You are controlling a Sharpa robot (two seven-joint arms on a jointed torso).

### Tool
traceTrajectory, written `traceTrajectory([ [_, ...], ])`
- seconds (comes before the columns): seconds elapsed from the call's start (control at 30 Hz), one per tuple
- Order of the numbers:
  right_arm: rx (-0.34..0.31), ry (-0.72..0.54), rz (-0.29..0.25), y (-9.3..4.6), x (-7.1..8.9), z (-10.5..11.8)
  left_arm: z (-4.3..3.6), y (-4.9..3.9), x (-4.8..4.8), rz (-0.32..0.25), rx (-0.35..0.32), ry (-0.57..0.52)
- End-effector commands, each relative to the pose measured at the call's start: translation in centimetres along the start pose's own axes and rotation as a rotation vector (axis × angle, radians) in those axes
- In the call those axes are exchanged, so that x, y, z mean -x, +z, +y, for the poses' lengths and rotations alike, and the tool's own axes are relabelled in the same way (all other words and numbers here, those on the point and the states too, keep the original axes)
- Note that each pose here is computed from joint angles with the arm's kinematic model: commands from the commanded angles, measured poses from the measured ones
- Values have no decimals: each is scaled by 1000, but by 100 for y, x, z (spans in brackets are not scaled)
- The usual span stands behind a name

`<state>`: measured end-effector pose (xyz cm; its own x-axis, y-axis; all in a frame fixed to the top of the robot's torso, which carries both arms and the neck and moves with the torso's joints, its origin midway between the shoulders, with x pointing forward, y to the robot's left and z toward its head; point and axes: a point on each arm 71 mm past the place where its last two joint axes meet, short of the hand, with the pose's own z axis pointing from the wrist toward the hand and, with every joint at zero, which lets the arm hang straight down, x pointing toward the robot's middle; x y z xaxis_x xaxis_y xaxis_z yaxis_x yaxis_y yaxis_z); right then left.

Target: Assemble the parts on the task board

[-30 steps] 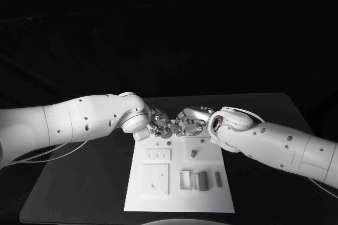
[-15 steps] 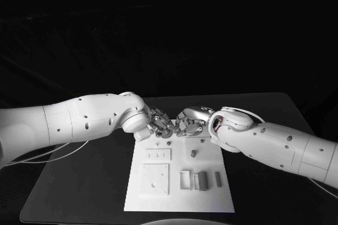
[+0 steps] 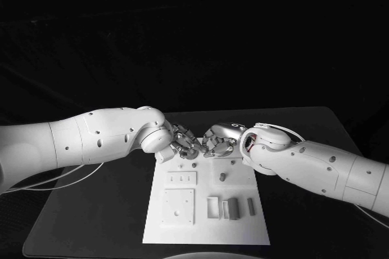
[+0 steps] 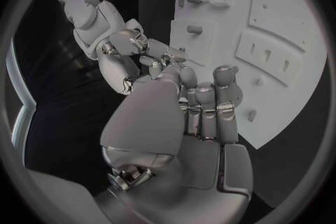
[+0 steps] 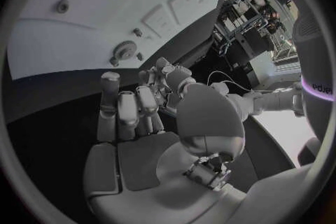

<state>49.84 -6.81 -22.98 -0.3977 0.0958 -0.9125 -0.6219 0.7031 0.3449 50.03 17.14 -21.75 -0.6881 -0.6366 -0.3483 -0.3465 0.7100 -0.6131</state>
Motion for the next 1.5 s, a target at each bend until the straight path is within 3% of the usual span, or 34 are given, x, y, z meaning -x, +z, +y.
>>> traceTrajectory([
  [0.03, 25, -5, 17, 13, -24, 54, -61, -6, -29, 6, -33, -33],
  [0.63, 3, -5, -20, -35, 13, -44, -37, 12, 8, 12, -16, -37],
  [0.93, -52, -4, -38, -150, 52, -284, 44, -2, 84, 19, 3, -51],
  [1.27, -122, -7, -71, -308, 109, -591, 93, -19, 107, 24, 20, -48],
  [1.5, -173, 16, -101, -439, 160, -802, 201, -44, 139, 27, 93, 13],
])
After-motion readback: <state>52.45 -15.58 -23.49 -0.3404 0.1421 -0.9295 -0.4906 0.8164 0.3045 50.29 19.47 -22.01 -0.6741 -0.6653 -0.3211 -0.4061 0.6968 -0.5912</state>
